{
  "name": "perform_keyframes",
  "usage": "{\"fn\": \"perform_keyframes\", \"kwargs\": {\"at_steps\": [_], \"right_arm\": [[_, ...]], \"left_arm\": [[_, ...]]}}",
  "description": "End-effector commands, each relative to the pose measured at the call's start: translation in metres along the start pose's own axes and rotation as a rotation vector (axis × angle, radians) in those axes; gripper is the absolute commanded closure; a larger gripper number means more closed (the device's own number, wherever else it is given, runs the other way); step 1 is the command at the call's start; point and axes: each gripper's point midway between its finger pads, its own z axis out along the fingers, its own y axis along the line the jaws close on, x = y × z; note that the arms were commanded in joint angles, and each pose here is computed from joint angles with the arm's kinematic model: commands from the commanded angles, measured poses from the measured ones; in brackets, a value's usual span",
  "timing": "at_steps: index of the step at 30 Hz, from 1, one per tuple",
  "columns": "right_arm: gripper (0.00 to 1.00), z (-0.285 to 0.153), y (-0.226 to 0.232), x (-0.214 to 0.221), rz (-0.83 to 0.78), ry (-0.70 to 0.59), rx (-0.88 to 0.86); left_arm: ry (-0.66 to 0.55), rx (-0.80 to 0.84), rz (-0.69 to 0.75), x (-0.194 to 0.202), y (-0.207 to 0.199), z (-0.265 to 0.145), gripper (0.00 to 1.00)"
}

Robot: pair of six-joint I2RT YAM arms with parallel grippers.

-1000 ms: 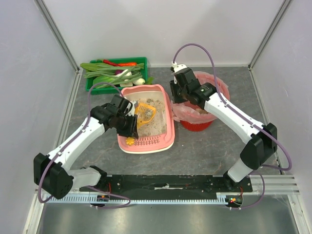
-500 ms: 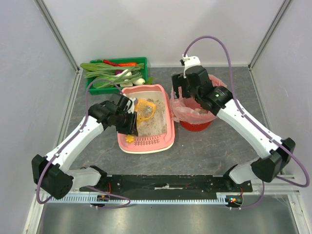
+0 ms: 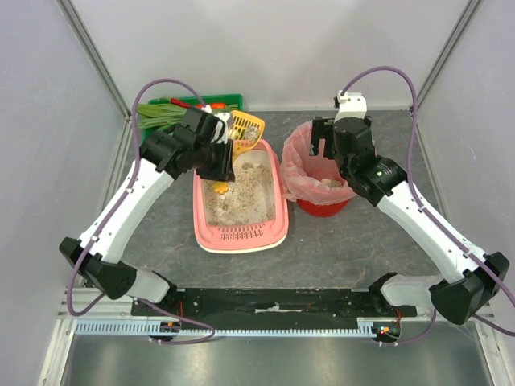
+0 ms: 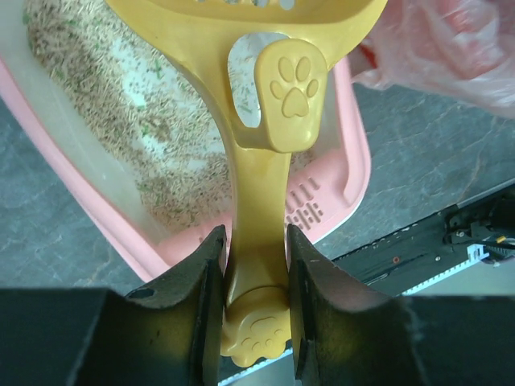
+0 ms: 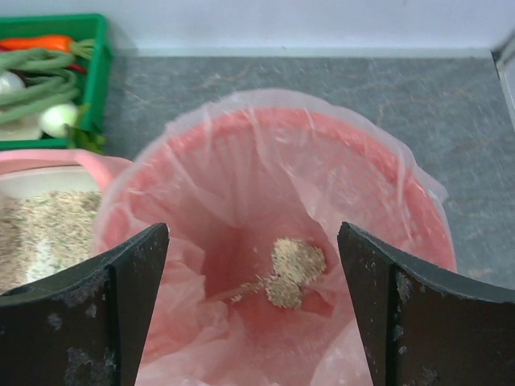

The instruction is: Clean the litter box

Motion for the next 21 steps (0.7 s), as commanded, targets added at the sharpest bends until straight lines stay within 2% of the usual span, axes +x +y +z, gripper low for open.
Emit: {"fn": "perform_keyframes", "kwargs": {"at_steps": [1, 8, 15, 19, 21], "right_arm": [[0.05, -0.009, -0.028, -0.014, 0.133, -0.099, 0.068], [0.05, -0.029, -0.061, -0.029, 0.155, -0.181, 0.176], [0.05, -0.047, -0.079, -0.043, 0.144, -0.247, 0.228], [0.05, -0.056, -0.088, -0.051, 0.138, -0.281, 0.251], [0.05, -0.060, -0.090, -0.052, 0.137, -0.294, 0.256]], "left_arm": [[0.000, 0.002, 0.030, -0.019, -0.015, -0.007, 0.98], [0.040, 0.011, 0.105, -0.033, -0.056, 0.000, 0.98], [0.006, -0.020, 0.181, -0.053, -0.083, 0.016, 0.98], [-0.021, -0.157, 0.337, -0.056, -0.085, 0.030, 0.98], [-0.023, -0.180, 0.353, -0.055, -0.088, 0.037, 0.98]]}}
